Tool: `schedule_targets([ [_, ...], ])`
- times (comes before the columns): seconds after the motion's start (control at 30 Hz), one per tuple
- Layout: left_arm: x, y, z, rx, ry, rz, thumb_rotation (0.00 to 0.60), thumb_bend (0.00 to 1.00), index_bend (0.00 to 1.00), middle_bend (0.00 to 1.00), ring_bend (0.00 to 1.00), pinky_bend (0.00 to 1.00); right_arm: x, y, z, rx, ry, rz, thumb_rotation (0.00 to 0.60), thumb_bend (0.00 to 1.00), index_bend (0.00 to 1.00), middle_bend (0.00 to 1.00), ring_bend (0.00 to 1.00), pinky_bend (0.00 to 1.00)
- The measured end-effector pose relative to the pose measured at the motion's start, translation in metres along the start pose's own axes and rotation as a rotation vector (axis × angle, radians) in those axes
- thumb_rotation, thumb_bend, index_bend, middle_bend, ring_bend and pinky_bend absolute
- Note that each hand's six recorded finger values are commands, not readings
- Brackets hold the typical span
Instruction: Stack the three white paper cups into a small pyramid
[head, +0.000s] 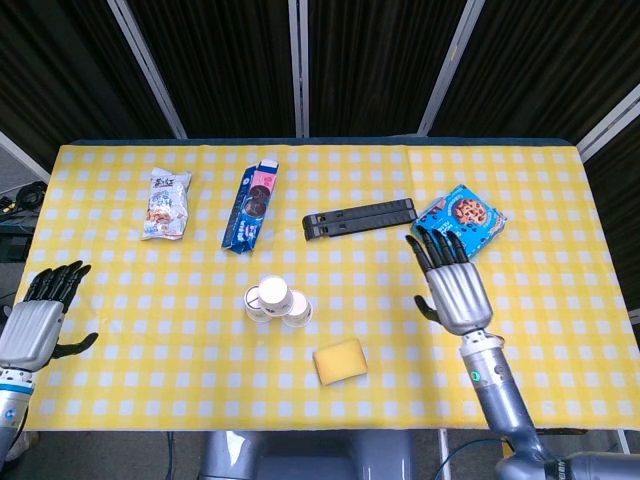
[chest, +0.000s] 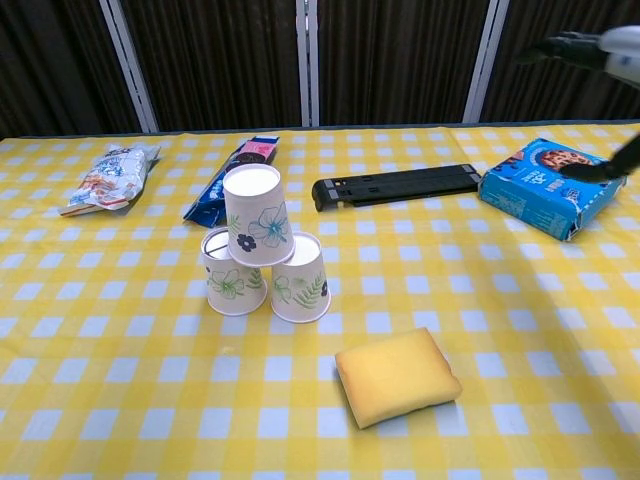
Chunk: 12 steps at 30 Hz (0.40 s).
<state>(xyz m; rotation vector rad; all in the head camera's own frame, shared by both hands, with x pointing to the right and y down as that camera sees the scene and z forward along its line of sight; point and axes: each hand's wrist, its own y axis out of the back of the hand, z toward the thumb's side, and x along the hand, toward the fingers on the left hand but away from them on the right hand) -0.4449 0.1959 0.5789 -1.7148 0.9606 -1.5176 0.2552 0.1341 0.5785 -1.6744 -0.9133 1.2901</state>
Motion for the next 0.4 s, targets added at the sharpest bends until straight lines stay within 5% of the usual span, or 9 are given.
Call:
schedule_targets([
  [0.4, -0.014, -0.022, -0.001, 0.055, -0.013, 0.014, 0.600, 0.20, 0.00, 0.00, 0.00, 0.00, 0.095, -0.035, -0.125, -0.016, -0.135, -0.002, 0.600, 0.17, 0.00, 0.00, 0.00, 0.00],
])
